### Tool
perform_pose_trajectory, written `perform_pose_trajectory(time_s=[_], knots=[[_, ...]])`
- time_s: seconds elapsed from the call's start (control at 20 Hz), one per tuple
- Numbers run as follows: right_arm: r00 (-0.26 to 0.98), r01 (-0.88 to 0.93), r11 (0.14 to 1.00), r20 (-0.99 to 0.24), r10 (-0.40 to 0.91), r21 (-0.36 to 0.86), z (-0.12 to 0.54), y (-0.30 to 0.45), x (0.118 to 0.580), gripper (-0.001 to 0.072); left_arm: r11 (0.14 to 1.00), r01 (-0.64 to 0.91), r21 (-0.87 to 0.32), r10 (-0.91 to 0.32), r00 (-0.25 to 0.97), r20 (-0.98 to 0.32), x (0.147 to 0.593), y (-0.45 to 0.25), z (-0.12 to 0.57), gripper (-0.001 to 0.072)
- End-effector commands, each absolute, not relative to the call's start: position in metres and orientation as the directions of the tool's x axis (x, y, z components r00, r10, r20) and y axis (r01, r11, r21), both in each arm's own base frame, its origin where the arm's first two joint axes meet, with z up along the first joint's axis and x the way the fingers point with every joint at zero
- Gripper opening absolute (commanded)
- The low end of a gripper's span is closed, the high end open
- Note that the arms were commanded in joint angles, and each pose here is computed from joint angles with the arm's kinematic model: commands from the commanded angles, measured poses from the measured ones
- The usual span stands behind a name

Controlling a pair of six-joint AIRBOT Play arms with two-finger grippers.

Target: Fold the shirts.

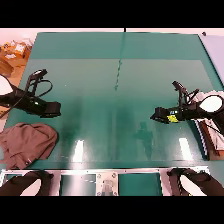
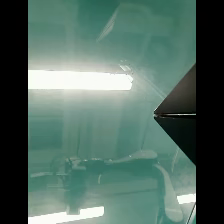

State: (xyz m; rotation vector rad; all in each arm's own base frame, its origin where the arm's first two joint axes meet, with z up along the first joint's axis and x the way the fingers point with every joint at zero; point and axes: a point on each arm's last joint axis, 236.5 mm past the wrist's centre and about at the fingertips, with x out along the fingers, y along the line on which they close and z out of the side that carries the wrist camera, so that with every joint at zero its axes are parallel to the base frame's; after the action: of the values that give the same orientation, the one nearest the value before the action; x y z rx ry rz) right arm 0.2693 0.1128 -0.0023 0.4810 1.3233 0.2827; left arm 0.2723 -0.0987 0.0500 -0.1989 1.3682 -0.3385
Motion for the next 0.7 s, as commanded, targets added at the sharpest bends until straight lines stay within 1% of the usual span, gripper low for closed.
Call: perform_pose_trajectory(time_s=[0.0, 0.05, 0.1, 0.15, 0.2, 0.25, 0.3, 0.35, 0.45, 0.55, 0.65], knots=[[0.232, 0.072, 0.869, -0.856, 0.463, 0.489, -0.002, 0.113, 0.269, 0.0013, 0.943, 0.15, -0.299, -0.323, 0.183, -0.928, 0.277, -0.092, 0.049, 0.0028], [0.232, 0.072, 0.869, -0.856, 0.463, 0.489, -0.002, 0.113, 0.269, 0.0013, 0.953, 0.154, -0.261, -0.288, 0.19, -0.939, 0.278, -0.084, 0.046, 0.0028], [0.232, 0.072, 0.869, -0.856, 0.463, 0.489, -0.002, 0.113, 0.269, 0.0013, 0.968, 0.152, -0.198, -0.225, 0.185, -0.957, 0.277, -0.069, 0.042, 0.0028], [0.232, 0.072, 0.869, -0.856, 0.463, 0.489, -0.002, 0.113, 0.269, 0.0013, 0.988, 0.116, -0.099, -0.118, 0.172, -0.978, 0.274, -0.043, 0.037, 0.0028], [0.232, 0.072, 0.869, -0.856, 0.463, 0.489, -0.002, 0.113, 0.269, 0.0013, 0.999, 0.047, 0.027, 0.019, 0.162, -0.987, 0.272, -0.01, 0.035, 0.0029], [0.232, 0.072, 0.869, -0.856, 0.463, 0.489, -0.002, 0.113, 0.269, 0.0013, 0.986, -0.032, 0.164, 0.167, 0.159, -0.973, 0.271, 0.025, 0.038, 0.0095], [0.232, 0.072, 0.869, -0.856, 0.463, 0.489, -0.002, 0.113, 0.269, 0.0013, 0.953, -0.09, 0.289, 0.3, 0.151, -0.942, 0.269, 0.056, 0.045, 0.0517], [0.232, 0.072, 0.869, -0.856, 0.463, 0.489, -0.002, 0.113, 0.269, 0.0013, 0.921, -0.142, 0.363, 0.381, 0.139, -0.914, 0.266, 0.076, 0.049, 0.0693], [0.232, 0.072, 0.869, -0.856, 0.463, 0.489, -0.002, 0.113, 0.269, 0.0013, 0.91, -0.179, 0.373, 0.391, 0.081, -0.917, 0.253, 0.091, 0.031, 0.0694], [0.232, 0.072, 0.869, -0.856, 0.463, 0.489, -0.002, 0.113, 0.269, 0.0013, 0.892, -0.245, 0.379, 0.387, -0.018, -0.922, 0.226, 0.11, -0.003, 0.0695], [0.232, 0.072, 0.869, -0.856, 0.463, 0.489, -0.002, 0.113, 0.269, 0.0013, 0.889, -0.309, 0.339, 0.329, -0.086, -0.941, 0.2, 0.118, -0.04, 0.0694]])
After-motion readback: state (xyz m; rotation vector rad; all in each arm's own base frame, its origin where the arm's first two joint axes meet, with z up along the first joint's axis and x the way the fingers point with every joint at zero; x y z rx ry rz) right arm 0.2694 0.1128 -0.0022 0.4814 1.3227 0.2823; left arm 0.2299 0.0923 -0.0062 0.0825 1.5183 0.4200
